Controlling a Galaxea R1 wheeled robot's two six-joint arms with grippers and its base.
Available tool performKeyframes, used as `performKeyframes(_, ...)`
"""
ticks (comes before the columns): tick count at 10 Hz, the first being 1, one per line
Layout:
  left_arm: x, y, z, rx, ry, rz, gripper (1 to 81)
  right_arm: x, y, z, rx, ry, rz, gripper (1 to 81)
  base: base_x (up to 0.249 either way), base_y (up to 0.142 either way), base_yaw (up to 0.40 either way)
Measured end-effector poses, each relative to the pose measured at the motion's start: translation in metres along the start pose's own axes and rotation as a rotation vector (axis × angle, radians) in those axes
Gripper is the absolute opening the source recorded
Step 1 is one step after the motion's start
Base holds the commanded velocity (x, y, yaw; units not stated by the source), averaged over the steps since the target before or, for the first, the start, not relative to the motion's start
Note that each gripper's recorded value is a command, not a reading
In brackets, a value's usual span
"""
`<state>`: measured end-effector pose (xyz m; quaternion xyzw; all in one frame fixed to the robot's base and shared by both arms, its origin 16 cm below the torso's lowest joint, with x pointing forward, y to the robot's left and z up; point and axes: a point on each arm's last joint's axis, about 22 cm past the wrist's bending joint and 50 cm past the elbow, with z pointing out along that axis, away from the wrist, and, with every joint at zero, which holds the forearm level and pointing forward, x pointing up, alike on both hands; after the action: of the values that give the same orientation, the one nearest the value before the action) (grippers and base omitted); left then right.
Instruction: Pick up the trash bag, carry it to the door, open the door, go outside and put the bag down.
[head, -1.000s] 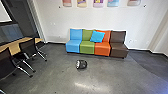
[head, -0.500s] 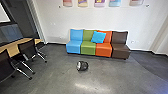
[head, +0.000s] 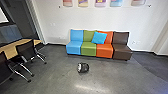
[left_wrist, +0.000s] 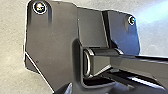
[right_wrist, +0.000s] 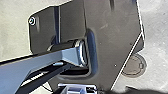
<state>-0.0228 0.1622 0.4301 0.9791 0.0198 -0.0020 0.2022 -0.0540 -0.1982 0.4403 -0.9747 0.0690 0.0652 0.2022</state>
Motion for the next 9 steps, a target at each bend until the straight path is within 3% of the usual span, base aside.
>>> performKeyframes(9, 0.0004, 0.0024, 0.0007, -0.003, 0.000, 0.000, 81.1, 0.0012, 0.0019, -0.0007, -0.003, 0.002, 0.000, 81.1, 0.133, 0.000, 0.000)
